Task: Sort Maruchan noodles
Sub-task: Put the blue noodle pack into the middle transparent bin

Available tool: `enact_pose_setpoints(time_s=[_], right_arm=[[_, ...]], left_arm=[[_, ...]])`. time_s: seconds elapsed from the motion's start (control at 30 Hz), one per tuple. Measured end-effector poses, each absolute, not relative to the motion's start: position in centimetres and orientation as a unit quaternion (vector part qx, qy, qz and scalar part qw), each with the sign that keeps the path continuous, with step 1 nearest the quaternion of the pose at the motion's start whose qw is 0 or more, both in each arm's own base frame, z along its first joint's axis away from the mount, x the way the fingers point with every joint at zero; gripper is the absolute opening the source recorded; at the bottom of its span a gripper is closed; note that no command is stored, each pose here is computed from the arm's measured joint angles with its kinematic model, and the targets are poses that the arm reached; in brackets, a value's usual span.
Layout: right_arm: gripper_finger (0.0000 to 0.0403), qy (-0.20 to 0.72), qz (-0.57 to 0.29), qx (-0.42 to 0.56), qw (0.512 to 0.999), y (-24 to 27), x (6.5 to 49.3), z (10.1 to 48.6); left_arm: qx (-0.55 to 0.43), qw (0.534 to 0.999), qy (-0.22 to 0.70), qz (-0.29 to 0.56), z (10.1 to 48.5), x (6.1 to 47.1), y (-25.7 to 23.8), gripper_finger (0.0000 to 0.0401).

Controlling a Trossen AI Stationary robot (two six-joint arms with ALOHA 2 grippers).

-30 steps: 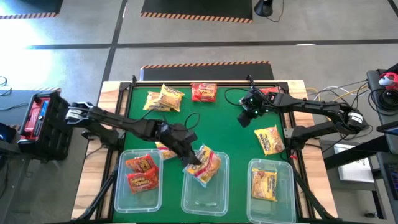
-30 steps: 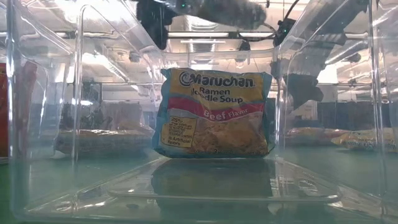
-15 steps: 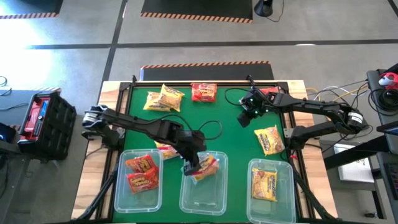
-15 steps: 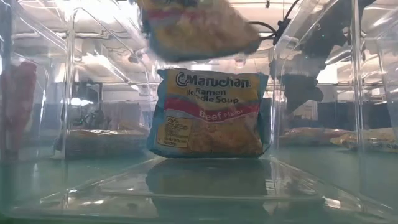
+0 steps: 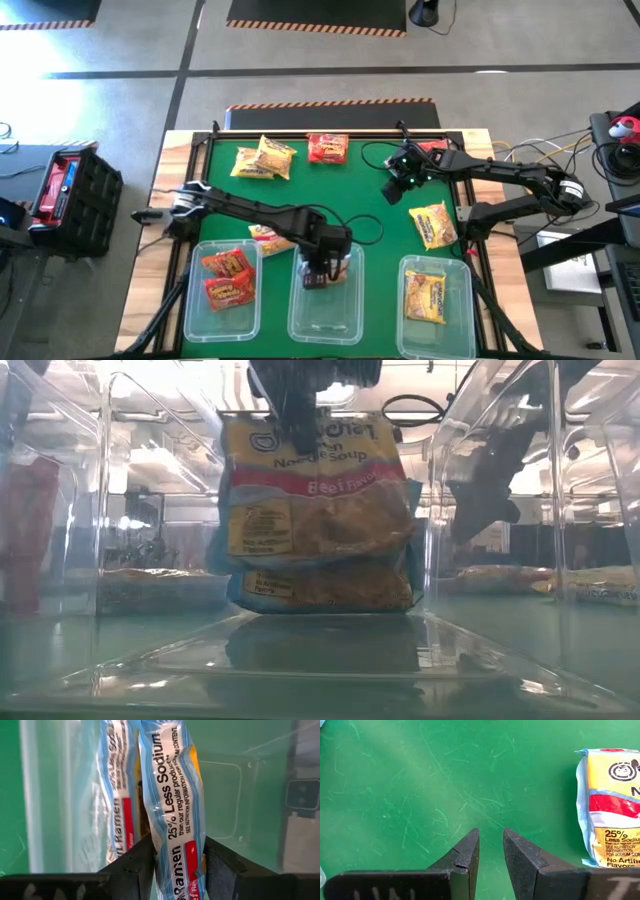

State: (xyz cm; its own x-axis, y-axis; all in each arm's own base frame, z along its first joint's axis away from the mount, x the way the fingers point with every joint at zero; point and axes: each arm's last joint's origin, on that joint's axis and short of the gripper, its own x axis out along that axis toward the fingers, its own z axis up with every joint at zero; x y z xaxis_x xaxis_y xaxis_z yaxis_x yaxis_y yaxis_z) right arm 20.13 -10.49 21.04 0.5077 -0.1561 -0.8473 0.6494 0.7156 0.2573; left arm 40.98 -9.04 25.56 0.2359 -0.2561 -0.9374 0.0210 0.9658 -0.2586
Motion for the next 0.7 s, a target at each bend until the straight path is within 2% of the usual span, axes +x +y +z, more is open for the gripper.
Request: enact_pose_setpoints(time_s=[0.2, 0.53, 0.7], right_arm=[[0.0077, 0.431, -0.246, 0.286, 0.82, -10.5, 20.1, 21.0], [0.0077, 0.431, -0.246, 0.286, 0.82, -10.5, 20.1, 21.0], [0.0077, 0.431, -0.245, 0.286, 0.82, -10.5, 20.1, 21.0]], left_arm=[[-0.097, 0.782, 0.611, -0.075, 25.3, 41.1, -9.1, 0.0123], [-0.086, 0.786, 0.61, -0.058, 25.3, 41.0, -9.3, 0.0186], [-0.078, 0.797, 0.596, -0.049, 26.3, 41.2, -9.4, 0.0195]])
